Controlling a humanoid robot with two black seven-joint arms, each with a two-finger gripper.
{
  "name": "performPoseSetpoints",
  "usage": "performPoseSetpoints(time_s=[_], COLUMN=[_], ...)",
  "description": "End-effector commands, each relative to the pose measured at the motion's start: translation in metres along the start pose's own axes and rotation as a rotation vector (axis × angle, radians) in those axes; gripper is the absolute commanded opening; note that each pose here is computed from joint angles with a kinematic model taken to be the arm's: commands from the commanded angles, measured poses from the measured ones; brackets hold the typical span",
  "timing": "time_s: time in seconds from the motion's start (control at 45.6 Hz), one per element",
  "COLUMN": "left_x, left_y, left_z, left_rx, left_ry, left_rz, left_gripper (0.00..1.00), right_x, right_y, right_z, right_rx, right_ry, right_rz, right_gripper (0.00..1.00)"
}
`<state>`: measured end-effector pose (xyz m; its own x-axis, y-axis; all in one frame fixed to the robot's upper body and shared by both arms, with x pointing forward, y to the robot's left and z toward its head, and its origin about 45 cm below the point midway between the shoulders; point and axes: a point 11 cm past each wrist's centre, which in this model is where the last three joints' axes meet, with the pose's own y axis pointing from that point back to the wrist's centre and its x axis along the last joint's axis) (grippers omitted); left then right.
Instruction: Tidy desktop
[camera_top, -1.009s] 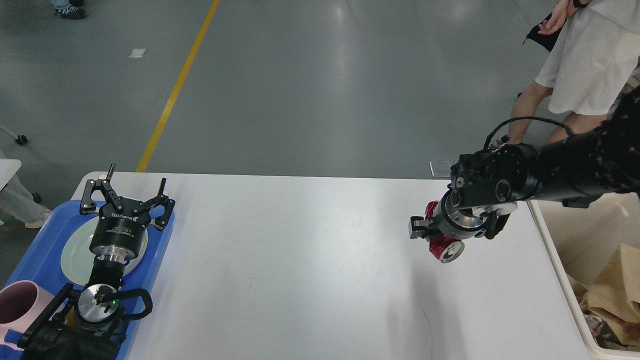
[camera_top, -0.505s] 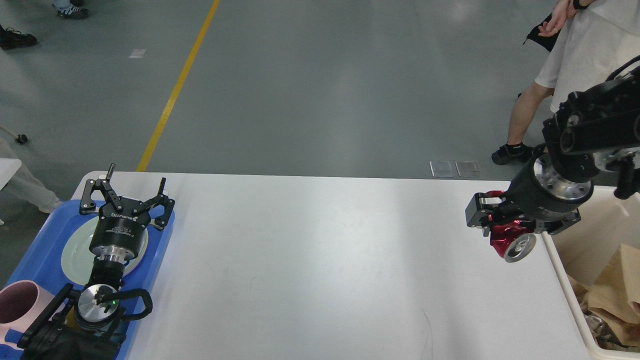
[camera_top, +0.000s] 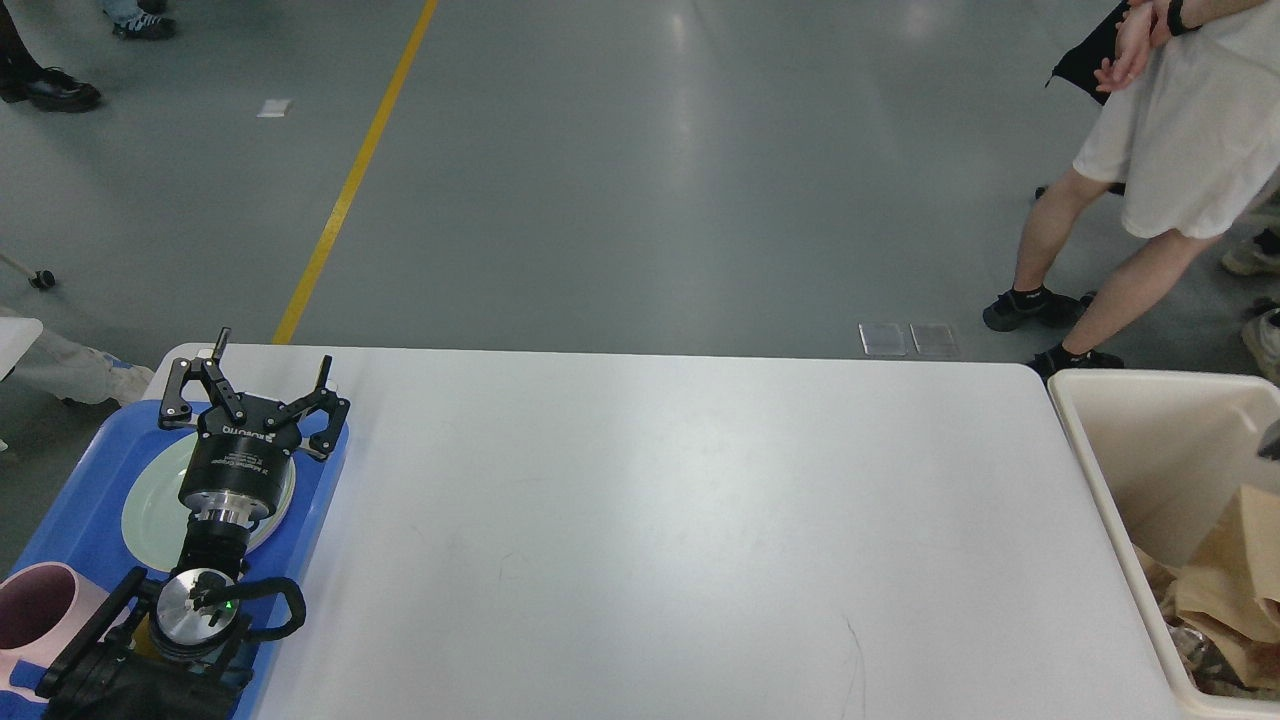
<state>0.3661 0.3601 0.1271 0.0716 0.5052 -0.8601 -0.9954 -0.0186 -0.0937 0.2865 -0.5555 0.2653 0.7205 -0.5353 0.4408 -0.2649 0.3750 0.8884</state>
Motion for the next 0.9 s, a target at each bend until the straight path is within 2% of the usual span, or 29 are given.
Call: performPoseSetpoints(time_s=[0.0, 0.241, 0.461, 0.614, 0.878], left_x=[0.000, 0.000, 0.000, 0.000, 0.000], left_y=[0.000, 0.000, 0.000, 0.000, 0.000], left_z=[0.000, 0.000, 0.000, 0.000, 0.000], left_rx=[0.001, 0.000, 0.000, 0.001, 0.001], left_ry=[-0.001, 0.001, 0.001, -0.001, -0.001], left_rz=[0.000, 0.000, 0.000, 0.000, 0.000], left_gripper=[0.97, 0.97, 0.97, 0.97, 0.97], right_x=[0.001, -0.031, -0.089, -0.114, -0.144], right_y=[-0.041, -0.117, -0.176, -0.192, -0.203], right_z=[0.040, 0.072, 0.057, 0.039, 0.035], right_rx=[-0.048, -0.094, -0.119, -0.096, -0.091], right_ry=[-0.069, -0.115, -0.002, 0.023, 0.043], right_rz=[0.043, 0.095, 0.192, 0.274, 0.250], right_gripper=[0.00, 0.00, 0.00, 0.00, 0.00])
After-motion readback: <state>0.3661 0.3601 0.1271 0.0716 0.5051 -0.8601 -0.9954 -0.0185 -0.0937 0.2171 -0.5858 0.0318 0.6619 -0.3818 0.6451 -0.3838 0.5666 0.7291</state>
